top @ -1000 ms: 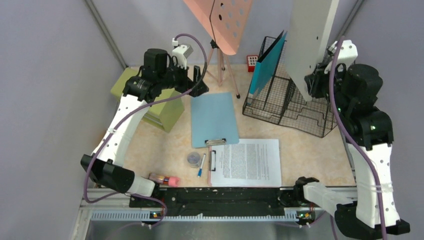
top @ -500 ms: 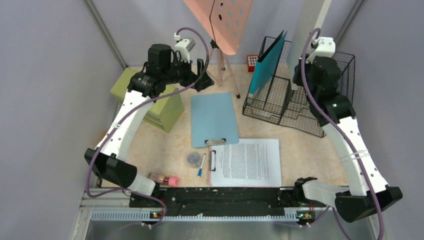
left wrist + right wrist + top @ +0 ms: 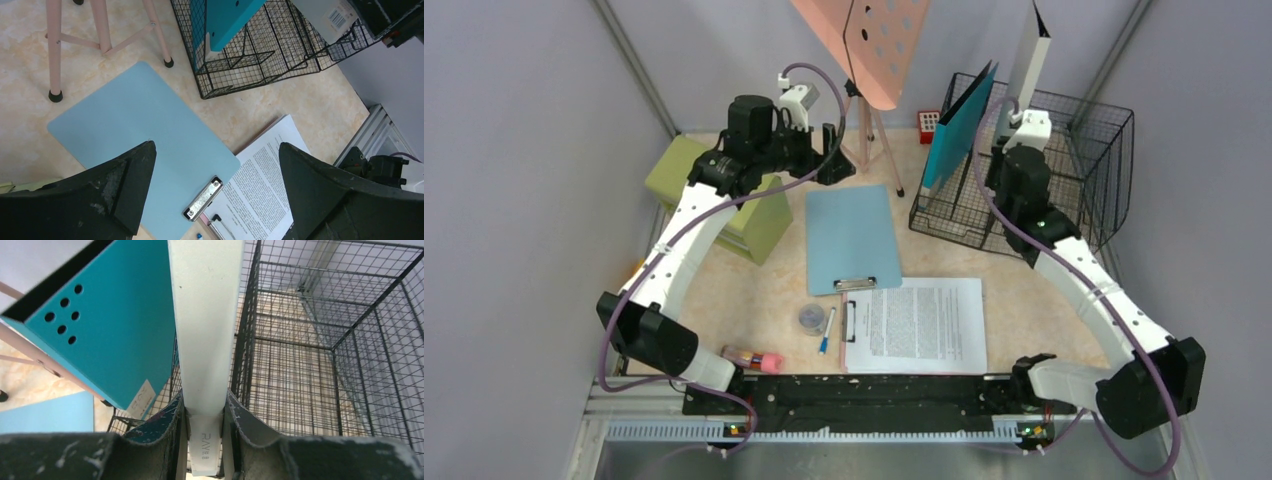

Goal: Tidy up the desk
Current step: Place the folder in the storage box.

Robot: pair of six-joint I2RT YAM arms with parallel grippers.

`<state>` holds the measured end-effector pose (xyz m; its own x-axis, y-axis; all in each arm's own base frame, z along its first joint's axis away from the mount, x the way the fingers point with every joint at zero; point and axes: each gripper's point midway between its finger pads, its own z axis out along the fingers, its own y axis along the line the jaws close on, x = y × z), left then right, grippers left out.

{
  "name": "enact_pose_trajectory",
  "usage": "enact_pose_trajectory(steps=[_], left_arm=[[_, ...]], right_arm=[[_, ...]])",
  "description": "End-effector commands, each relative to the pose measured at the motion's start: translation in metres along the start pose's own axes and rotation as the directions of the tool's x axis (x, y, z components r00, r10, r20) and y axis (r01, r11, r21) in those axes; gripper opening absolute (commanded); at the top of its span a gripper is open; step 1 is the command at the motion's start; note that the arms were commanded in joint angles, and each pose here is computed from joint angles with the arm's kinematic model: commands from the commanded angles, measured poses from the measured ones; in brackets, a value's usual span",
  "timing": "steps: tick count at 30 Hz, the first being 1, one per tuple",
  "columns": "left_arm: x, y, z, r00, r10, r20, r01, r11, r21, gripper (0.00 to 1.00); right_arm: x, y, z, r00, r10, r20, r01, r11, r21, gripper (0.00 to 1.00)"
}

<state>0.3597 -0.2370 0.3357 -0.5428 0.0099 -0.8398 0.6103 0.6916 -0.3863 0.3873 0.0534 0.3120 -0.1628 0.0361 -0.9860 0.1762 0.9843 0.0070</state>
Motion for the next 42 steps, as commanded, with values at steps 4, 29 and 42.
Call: enact_pose_trajectory(steps=[4,29,42], left_arm=[[-0.006,-0.003,0.002,0.999,0.014,0.047,-0.015,1.0,0.015,0.98],[0.015,0.007,0.012,1.0,0.002,0.007,-0.002,1.0,0.0,0.97],[0.022,0.009,0.015,1.0,-0.004,-0.006,0.004,1.0,0.006,0.97]], right_arm=[[-0.023,0.016,0.005,0.972,0.053,0.23,-0.057,0.998,0.011,0.0],[0.046,0.019,0.038,0.957,0.06,0.284,-0.087,0.993,0.085,0.0],[0.068,0.023,0.046,0.942,0.035,0.333,-0.058,0.997,0.059,0.0]])
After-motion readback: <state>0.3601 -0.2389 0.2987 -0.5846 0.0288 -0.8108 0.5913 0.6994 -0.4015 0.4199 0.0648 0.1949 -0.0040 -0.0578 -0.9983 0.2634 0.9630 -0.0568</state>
